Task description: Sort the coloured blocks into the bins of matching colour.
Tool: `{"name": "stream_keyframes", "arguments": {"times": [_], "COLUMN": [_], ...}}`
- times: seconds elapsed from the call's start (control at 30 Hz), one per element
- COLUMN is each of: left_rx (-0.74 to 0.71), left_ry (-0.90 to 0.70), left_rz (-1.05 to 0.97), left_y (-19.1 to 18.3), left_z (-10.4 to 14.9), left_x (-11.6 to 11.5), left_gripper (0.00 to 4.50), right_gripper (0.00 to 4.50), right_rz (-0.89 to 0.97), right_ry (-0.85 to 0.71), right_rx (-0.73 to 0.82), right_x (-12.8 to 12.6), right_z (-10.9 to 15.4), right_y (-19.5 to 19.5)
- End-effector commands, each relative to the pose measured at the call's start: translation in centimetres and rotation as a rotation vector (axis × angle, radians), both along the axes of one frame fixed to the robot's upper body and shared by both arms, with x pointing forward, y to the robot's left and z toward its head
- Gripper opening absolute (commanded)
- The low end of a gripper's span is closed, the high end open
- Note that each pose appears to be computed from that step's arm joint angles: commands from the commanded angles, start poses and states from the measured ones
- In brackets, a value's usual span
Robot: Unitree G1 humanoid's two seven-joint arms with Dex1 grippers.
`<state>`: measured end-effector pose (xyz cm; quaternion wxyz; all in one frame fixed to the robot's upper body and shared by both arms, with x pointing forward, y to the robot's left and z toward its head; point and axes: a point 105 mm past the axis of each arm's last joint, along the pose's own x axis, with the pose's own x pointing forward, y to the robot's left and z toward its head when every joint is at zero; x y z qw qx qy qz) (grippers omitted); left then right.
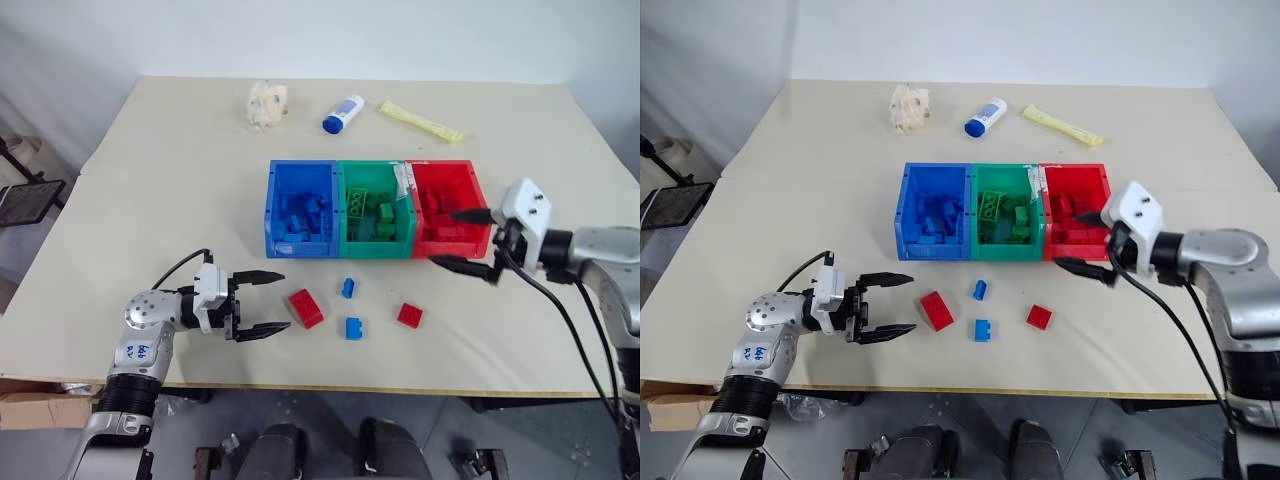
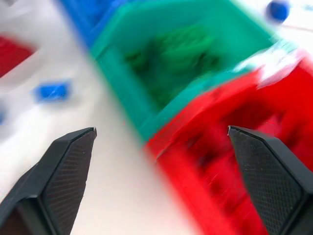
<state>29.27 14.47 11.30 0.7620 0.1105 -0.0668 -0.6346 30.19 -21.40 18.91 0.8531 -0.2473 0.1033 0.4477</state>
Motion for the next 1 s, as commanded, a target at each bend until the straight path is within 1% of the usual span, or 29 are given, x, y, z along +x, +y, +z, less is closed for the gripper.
{"name": "stream_keyframes", "arguments": {"times": [0.03, 0.2, 0.3, 0.37, 0.43, 0.57, 0.63, 0.73, 0.83, 0.97, 1.0], "left_rx": [0.006, 0.014, 0.015, 0.016, 0.017, 0.015, 0.012, 0.005, -0.003, -0.005, -0.008], "left_ry": [-0.025, -0.025, -0.033, -0.034, -0.036, -0.043, -0.042, -0.038, -0.029, -0.009, -0.006], "left_rz": [-0.01, -0.011, -0.005, -0.003, 0.002, 0.009, 0.008, 0.01, 0.019, 0.029, 0.033], "left_y": [0.8, 1.2, 1.3, 1.5, 1.6, 1.6, 1.5, 1.3, 1.2, 1.2, 1.1], "left_z": [0.5, 0.4, 0.5, 0.6, 0.6, 0.7, 0.6, 0.4, 0.4, -0.2, -0.2], "left_x": [-0.2, 0.0, 0.2, 0.2, 0.2, 0.1, -0.2, -0.6, -1.0, -1.9, -2.1], "left_gripper": [4.5, 4.5, 4.5, 4.5, 4.5, 4.5, 4.5, 4.5, 4.5, 4.5, 4.5], "right_gripper": [4.49, 4.49, 4.49, 4.49, 4.49, 4.49, 4.49, 4.49, 4.49, 4.49, 4.31], "right_rz": [0.066, 0.08, 0.079, 0.082, 0.105, 0.177, 0.196, 0.196, 0.18, 0.165, 0.158], "right_ry": [0.038, 0.145, 0.177, 0.175, 0.169, 0.167, 0.173, 0.166, 0.159, 0.172, 0.182], "right_rx": [-0.095, -0.202, -0.237, -0.238, -0.23, -0.168, -0.148, -0.134, -0.127, -0.144, -0.145], "right_x": [-2.9, -5.5, -6.2, -6.3, -6.1, -5.5, -4.8, -3.6, -2.5, -1.3, -1.1], "right_z": [-0.3, -1.8, -2.2, -2.0, -2.0, -2.5, -3.7, -4.6, -5.2, -7.0, -7.4], "right_y": [-1.4, -3.9, -4.8, -4.9, -4.0, -0.6, 1.4, 3.2, 4.2, 4.8, 4.8]}}
